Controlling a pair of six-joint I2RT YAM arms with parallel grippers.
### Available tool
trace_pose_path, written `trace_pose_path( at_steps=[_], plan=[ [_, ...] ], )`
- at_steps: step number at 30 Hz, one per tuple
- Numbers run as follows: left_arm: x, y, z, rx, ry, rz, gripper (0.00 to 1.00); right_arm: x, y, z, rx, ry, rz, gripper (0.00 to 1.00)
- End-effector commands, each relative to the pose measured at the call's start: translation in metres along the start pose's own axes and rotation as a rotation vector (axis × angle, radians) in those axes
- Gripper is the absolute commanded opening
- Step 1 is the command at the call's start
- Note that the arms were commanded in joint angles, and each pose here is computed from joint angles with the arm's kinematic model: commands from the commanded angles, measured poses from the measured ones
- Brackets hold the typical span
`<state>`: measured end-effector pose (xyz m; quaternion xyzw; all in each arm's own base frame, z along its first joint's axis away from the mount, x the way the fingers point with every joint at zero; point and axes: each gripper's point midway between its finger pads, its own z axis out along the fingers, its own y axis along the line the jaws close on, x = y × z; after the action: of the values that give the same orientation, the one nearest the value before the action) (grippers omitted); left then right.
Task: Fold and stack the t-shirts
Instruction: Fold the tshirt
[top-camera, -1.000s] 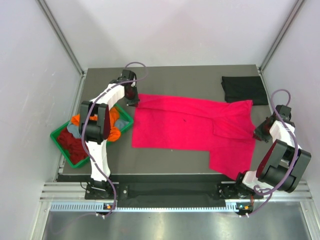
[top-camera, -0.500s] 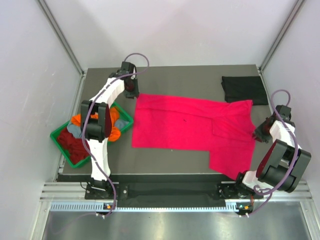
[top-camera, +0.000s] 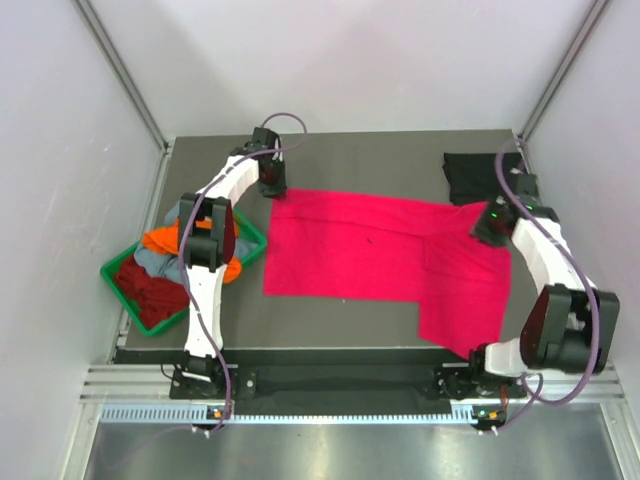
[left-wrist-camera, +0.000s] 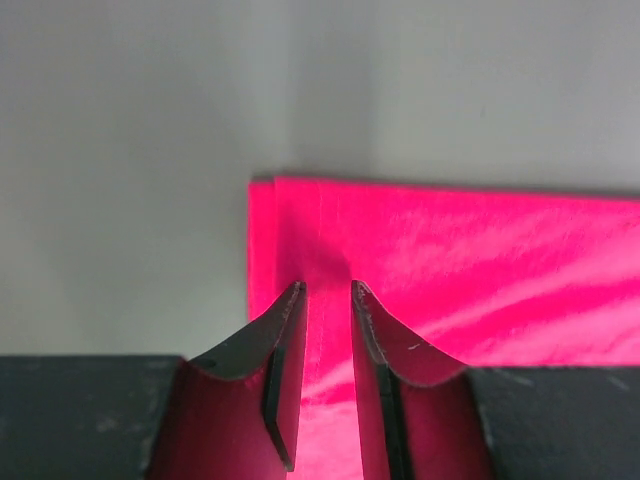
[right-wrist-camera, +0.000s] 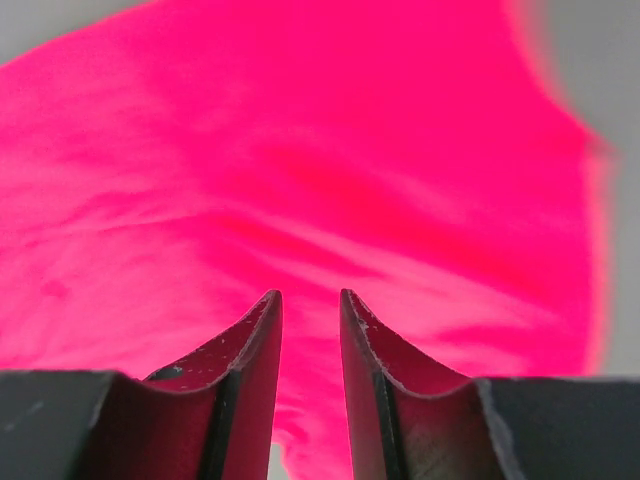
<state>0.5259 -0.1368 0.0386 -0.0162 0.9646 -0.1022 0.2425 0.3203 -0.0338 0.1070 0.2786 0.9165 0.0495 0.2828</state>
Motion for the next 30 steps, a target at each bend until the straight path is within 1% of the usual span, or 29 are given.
trace_pose_path(
  at_steps=[1, 2, 3, 5, 6, 11, 14, 21, 30],
  plan=[
    [-0.012, 0.012, 0.011, -0.057, -0.032, -0.002, 0.29, -0.006, 0.059, 0.014, -0.097, 0.022, -0.176, 0.3],
    [-0.011, 0.013, 0.013, -0.063, -0.029, -0.001, 0.29, 0.009, 0.082, 0.016, -0.122, 0.056, -0.253, 0.3],
    [-0.012, 0.014, 0.014, -0.067, -0.031, -0.001, 0.29, 0.014, 0.089, 0.026, -0.105, 0.074, -0.292, 0.3],
    [-0.01, 0.017, 0.019, -0.069, -0.022, -0.002, 0.29, 0.029, 0.109, 0.032, -0.107, 0.088, -0.379, 0.3],
    [-0.009, 0.018, 0.021, -0.07, -0.019, -0.001, 0.29, 0.034, 0.111, 0.041, -0.082, 0.101, -0.398, 0.29],
    [-0.006, 0.017, 0.025, -0.062, -0.014, 0.0, 0.29, 0.055, 0.126, 0.058, -0.083, 0.128, -0.476, 0.28],
    [-0.002, 0.019, 0.029, -0.067, -0.006, 0.0, 0.29, 0.066, 0.12, 0.067, -0.036, 0.153, -0.505, 0.28],
    [-0.001, 0.022, 0.031, -0.081, -0.005, 0.007, 0.28, 0.07, 0.094, 0.069, 0.091, 0.137, -0.562, 0.27],
    [0.0, 0.025, 0.032, -0.088, -0.001, 0.015, 0.28, 0.082, 0.091, 0.075, 0.079, 0.164, -0.556, 0.25]
  ],
)
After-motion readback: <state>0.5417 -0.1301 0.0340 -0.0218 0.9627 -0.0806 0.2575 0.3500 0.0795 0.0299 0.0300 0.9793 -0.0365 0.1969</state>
